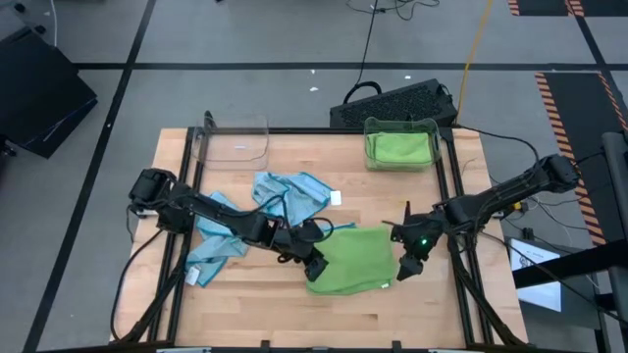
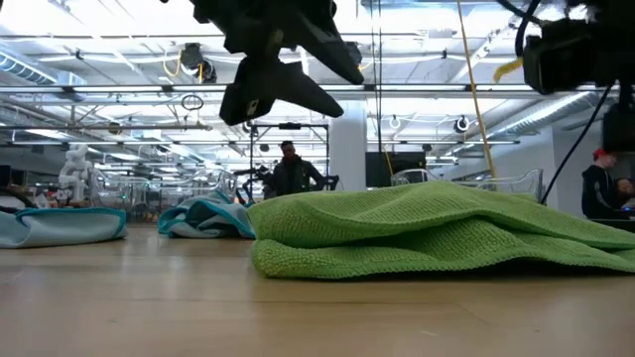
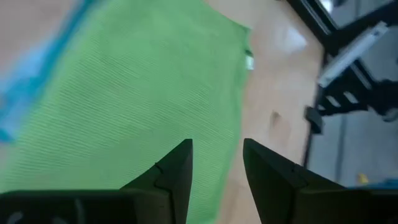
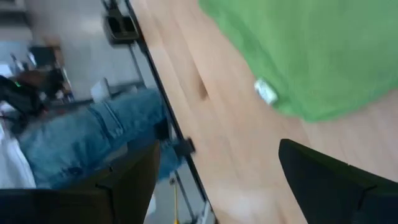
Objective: Sort microfiber towel by color & place in baskets
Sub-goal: Fold the green towel
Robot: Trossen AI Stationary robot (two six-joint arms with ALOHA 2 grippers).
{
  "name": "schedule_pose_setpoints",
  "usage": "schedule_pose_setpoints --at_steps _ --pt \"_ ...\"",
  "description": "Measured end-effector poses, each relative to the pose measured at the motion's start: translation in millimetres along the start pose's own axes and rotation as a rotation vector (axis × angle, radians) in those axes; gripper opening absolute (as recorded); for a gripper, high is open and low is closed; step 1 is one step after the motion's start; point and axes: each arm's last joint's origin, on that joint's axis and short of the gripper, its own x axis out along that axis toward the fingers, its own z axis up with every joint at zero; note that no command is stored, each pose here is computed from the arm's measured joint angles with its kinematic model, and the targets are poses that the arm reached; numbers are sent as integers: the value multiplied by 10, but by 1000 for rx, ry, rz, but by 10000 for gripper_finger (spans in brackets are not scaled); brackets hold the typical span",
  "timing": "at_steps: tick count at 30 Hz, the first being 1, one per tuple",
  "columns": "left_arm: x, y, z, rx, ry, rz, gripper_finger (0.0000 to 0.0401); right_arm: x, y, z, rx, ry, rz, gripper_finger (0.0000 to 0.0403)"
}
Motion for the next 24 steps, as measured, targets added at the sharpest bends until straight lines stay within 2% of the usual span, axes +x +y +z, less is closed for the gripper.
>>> schedule_pose_setpoints --at_steps 3,9,12,15,21,24 --pt "-87 85 110 10 -13 41 145 -85 29 -5 1 -70 21 317" --pt "-191 428 254 -8 72 219 145 -222 53 15 2 -170 58 317" --pt "-215 529 347 32 123 194 155 -262 42 34 13 -195 61 317" --pt "-233 632 400 79 174 188 187 -285 30 59 26 -215 62 317" --pt "-233 722 434 327 230 125 270 -321 -1 115 43 -239 61 317" --pt "-189 826 372 407 290 78 284 -337 -24 134 78 -244 55 317"
